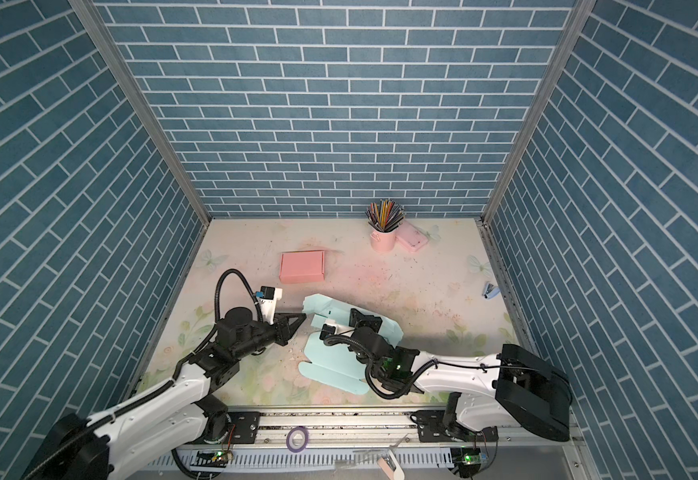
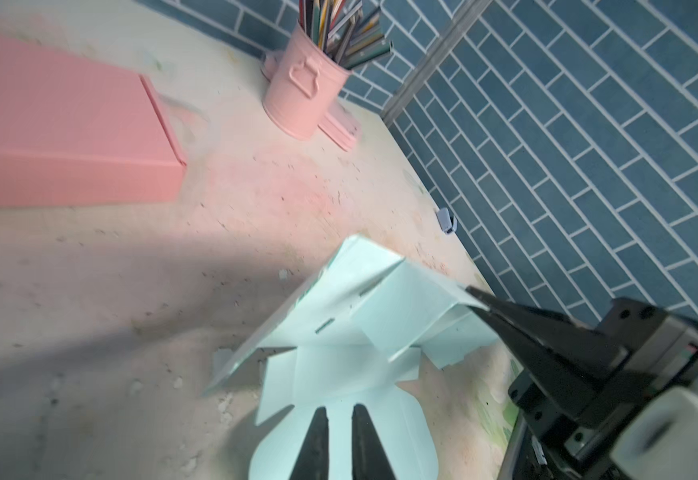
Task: Fold the paper box
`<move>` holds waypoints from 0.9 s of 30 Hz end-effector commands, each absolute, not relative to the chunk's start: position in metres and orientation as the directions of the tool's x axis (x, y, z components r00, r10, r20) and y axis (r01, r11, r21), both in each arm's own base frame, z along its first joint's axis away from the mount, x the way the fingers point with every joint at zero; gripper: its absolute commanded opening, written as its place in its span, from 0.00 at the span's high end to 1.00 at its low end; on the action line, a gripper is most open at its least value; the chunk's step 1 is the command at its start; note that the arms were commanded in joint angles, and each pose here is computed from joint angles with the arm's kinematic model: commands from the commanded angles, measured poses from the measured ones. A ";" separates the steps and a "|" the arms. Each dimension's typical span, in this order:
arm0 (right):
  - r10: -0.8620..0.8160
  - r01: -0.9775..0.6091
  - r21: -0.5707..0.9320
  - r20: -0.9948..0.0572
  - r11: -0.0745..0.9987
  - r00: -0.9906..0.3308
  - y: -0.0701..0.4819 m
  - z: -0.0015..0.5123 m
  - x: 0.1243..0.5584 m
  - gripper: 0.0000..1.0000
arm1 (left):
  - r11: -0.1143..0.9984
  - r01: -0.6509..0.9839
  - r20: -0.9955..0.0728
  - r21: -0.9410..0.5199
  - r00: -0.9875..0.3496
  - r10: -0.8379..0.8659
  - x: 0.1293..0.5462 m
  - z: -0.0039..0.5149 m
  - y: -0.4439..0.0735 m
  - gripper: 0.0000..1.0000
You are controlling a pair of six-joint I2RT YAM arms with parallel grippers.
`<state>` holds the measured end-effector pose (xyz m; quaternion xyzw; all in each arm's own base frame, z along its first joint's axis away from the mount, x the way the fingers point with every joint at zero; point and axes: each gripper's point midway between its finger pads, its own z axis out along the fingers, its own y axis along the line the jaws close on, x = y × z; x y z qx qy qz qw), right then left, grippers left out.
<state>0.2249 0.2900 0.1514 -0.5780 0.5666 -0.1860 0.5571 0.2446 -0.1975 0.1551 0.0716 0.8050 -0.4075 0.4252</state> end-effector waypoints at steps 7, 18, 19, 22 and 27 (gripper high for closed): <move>-0.881 -0.386 -0.906 -0.320 0.176 0.349 0.308 0.159 0.222 1.00 | 0.723 0.307 -0.699 -0.619 -0.635 -0.329 0.286 0.157 -0.143 0.85; -0.898 -0.356 -0.932 -0.213 0.068 0.385 0.321 0.146 0.219 1.00 | 0.798 0.306 -0.682 -0.520 -0.711 -0.171 0.337 0.107 -0.159 0.83; -0.898 -0.356 -0.933 -0.209 0.063 0.387 0.321 0.146 0.219 1.00 | 0.795 0.325 -0.681 -0.512 -0.717 -0.146 0.336 0.101 -0.166 0.82; -0.897 -0.348 -0.936 -0.194 0.049 0.396 0.324 0.143 0.219 1.00 | 0.770 0.375 -0.676 -0.516 -0.730 -0.098 0.330 0.089 -0.188 0.81; -0.902 -0.340 -0.940 -0.161 0.016 0.401 0.328 0.136 0.221 1.00 | 0.708 0.431 -0.688 -0.560 -0.718 -0.107 0.327 0.086 -0.206 0.79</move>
